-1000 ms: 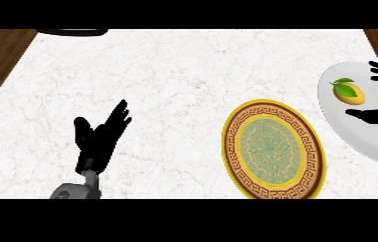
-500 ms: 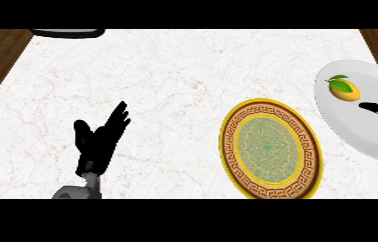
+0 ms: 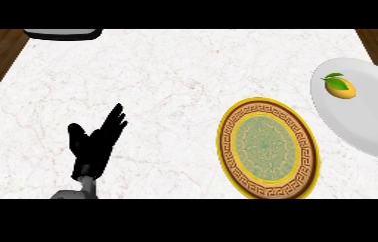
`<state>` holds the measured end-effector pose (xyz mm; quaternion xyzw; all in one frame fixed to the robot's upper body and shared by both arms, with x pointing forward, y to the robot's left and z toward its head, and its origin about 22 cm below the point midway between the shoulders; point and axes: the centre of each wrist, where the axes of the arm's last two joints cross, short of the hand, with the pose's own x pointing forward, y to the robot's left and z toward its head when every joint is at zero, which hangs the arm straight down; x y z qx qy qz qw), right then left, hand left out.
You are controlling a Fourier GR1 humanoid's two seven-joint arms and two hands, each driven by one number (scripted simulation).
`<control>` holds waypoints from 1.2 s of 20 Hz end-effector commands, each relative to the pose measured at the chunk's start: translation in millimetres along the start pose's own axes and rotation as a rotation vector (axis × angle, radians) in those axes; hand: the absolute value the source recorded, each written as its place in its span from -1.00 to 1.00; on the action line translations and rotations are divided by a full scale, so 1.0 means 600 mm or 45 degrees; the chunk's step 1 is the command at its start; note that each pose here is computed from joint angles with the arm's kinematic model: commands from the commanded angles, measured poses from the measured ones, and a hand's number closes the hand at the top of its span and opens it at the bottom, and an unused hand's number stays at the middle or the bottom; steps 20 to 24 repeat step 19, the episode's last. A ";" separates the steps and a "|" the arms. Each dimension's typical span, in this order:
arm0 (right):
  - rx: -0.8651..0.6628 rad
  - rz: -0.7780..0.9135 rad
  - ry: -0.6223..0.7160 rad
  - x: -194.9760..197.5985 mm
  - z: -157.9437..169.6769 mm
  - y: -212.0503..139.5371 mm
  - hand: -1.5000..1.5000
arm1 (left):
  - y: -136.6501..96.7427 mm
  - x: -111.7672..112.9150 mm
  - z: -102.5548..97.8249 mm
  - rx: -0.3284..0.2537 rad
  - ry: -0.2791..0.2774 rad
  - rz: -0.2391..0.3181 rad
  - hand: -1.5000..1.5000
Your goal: Pick the lemon from the plate and place it in the plate
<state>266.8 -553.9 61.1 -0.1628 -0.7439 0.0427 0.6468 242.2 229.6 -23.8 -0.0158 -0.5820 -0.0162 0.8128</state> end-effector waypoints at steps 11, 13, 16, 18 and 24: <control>0.283 0.054 -0.058 -0.013 0.098 -0.071 -1.00 | 0.015 -0.011 0.008 0.039 0.042 0.014 0.00; 0.295 0.080 -0.038 -0.002 0.106 -0.089 -1.00 | 0.006 -0.009 0.007 0.034 0.048 0.000 0.00; 0.280 0.088 -0.041 -0.027 0.128 -0.077 -1.00 | 0.004 -0.023 0.003 0.030 0.062 0.018 0.00; 0.271 0.096 -0.033 -0.043 0.144 -0.069 -1.00 | 0.023 -0.017 0.005 0.042 0.049 -0.004 0.00; 0.277 0.095 -0.030 -0.019 0.135 -0.090 -1.00 | 0.017 -0.021 0.011 0.052 0.056 0.009 0.00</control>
